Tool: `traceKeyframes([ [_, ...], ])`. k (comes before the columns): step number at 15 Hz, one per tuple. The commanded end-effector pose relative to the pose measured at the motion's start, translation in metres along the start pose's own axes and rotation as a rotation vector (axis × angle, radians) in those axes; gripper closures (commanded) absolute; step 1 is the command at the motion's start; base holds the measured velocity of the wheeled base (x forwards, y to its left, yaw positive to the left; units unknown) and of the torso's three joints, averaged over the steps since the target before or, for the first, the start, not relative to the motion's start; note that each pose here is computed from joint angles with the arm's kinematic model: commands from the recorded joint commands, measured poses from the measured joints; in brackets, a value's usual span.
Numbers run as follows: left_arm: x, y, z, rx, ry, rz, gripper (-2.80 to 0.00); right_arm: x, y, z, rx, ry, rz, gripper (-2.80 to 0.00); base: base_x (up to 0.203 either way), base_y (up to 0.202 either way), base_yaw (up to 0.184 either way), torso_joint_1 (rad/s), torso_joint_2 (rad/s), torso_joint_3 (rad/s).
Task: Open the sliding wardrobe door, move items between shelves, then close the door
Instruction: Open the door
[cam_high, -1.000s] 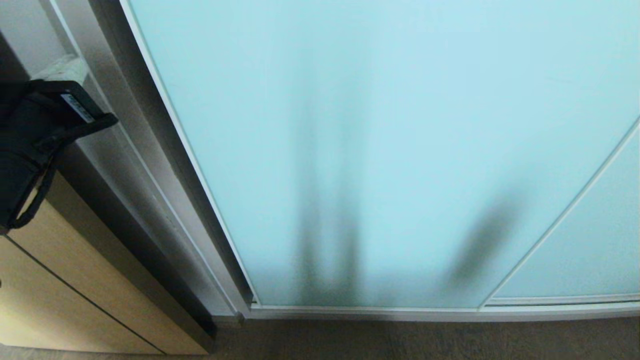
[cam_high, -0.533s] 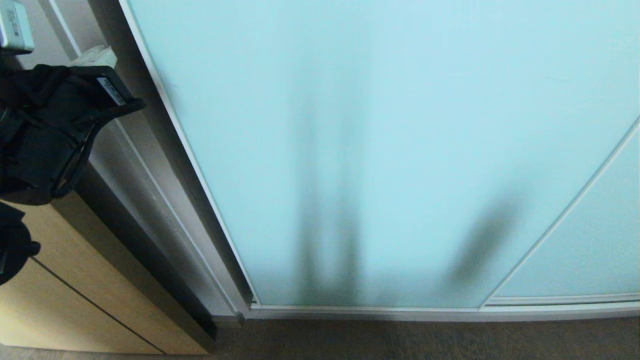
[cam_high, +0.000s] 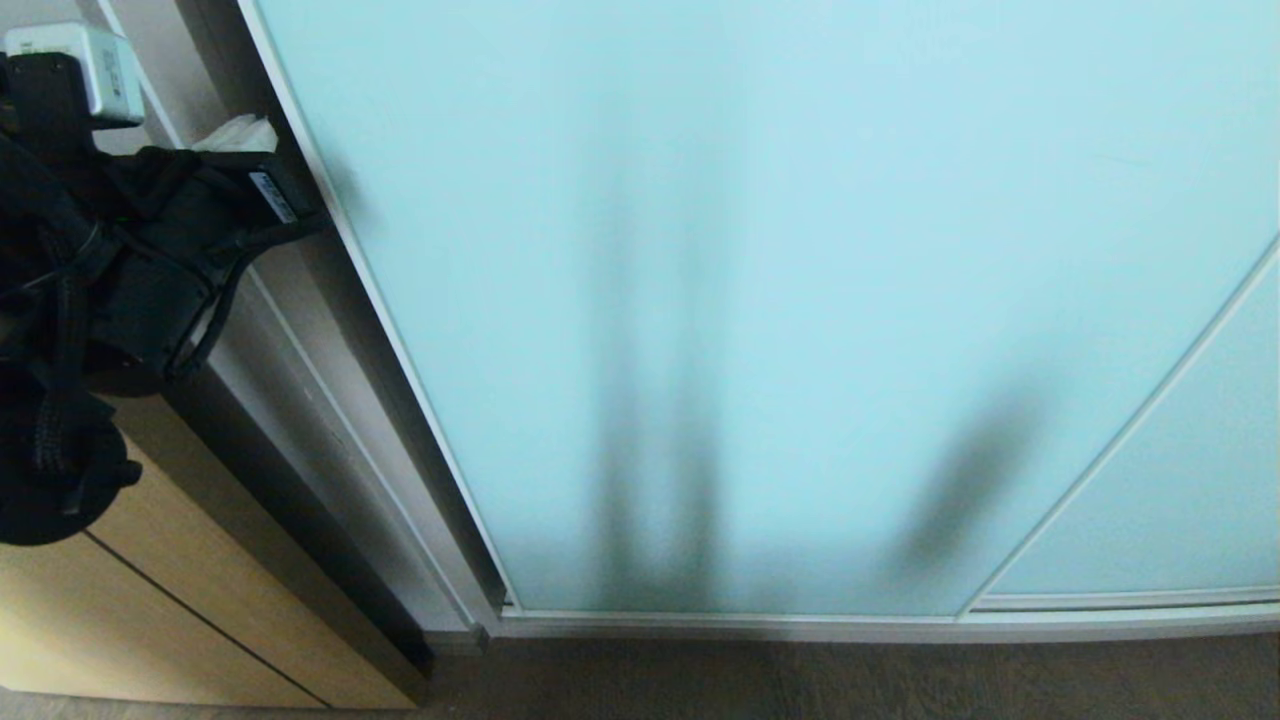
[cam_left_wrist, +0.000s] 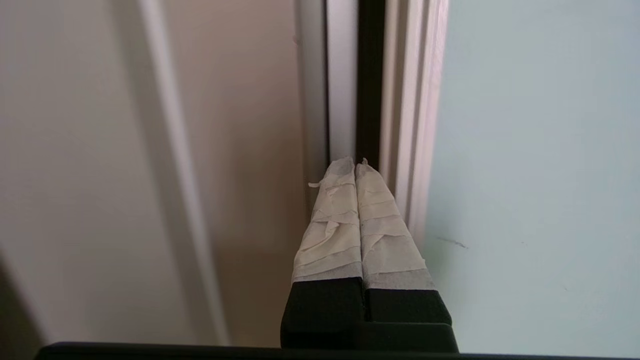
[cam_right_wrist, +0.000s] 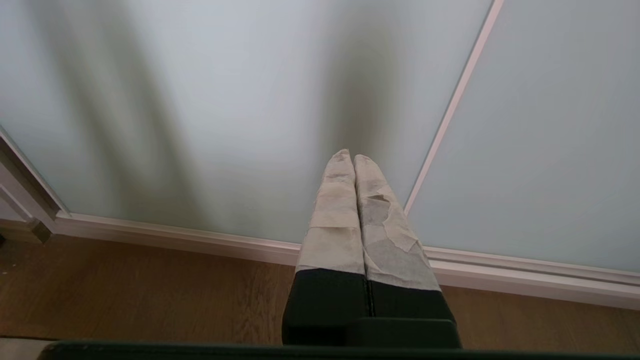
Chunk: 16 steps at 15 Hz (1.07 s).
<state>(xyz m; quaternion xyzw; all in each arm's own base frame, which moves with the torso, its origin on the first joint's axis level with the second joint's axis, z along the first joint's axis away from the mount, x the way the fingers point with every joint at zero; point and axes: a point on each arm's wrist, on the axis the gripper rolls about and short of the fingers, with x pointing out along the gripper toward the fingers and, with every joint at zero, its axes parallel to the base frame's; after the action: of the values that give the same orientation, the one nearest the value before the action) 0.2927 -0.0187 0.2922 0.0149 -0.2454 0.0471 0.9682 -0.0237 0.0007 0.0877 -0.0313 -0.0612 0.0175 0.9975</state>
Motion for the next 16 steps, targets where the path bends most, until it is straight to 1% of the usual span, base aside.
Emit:
traceKeyframes([
  [1, 0.008, -0.001, -0.008, 0.001, 0.004, 0.003, 0.0, 0.0, 0.0, 0.0, -0.001, -0.003, 0.0, 0.0, 0.0, 0.0, 0.0, 0.0, 0.0, 0.0],
  [5, 0.018, -0.005, -0.018, 0.003, 0.01, -0.002, 0.0, 0.0, 0.0, 0.0, -0.001, -0.003, 0.0, 0.0, 0.0, 0.0, 0.0, 0.0, 0.0, 0.0],
  [7, 0.018, -0.012, -0.02, -0.007, 0.016, -0.022, 0.0, 0.0, 0.0, 0.0, -0.001, -0.003, 0.001, 0.0, 0.0, 0.0, 0.0, 0.0, 0.0, 0.0],
  [9, 0.016, -0.025, -0.019, -0.023, 0.017, -0.054, 0.0, 0.0, 0.0, 0.0, -0.001, -0.003, 0.001, 0.0, 0.0, 0.0, 0.0, 0.0, 0.0, 0.0],
  [10, 0.016, -0.028, -0.019, -0.026, 0.019, -0.063, 0.0, 0.0, 0.0, 0.0, -0.001, -0.003, 0.001, 0.0, 0.0, 0.0, 0.0, 0.0, 0.0, 0.0],
  [12, 0.019, -0.034, -0.027, -0.016, 0.027, -0.074, 0.0, 0.0, 0.0, 0.0, -0.001, -0.003, 0.001, 0.0, 0.0, 0.0, 0.0, 0.0, 0.0, 0.0],
  [16, 0.013, -0.052, -0.023, -0.031, 0.022, -0.121, 0.0, 0.0, 0.0, 0.0, -0.001, -0.003, 0.0, 0.0, 0.0, 0.0, 0.0, 0.0, 0.0, 0.0],
])
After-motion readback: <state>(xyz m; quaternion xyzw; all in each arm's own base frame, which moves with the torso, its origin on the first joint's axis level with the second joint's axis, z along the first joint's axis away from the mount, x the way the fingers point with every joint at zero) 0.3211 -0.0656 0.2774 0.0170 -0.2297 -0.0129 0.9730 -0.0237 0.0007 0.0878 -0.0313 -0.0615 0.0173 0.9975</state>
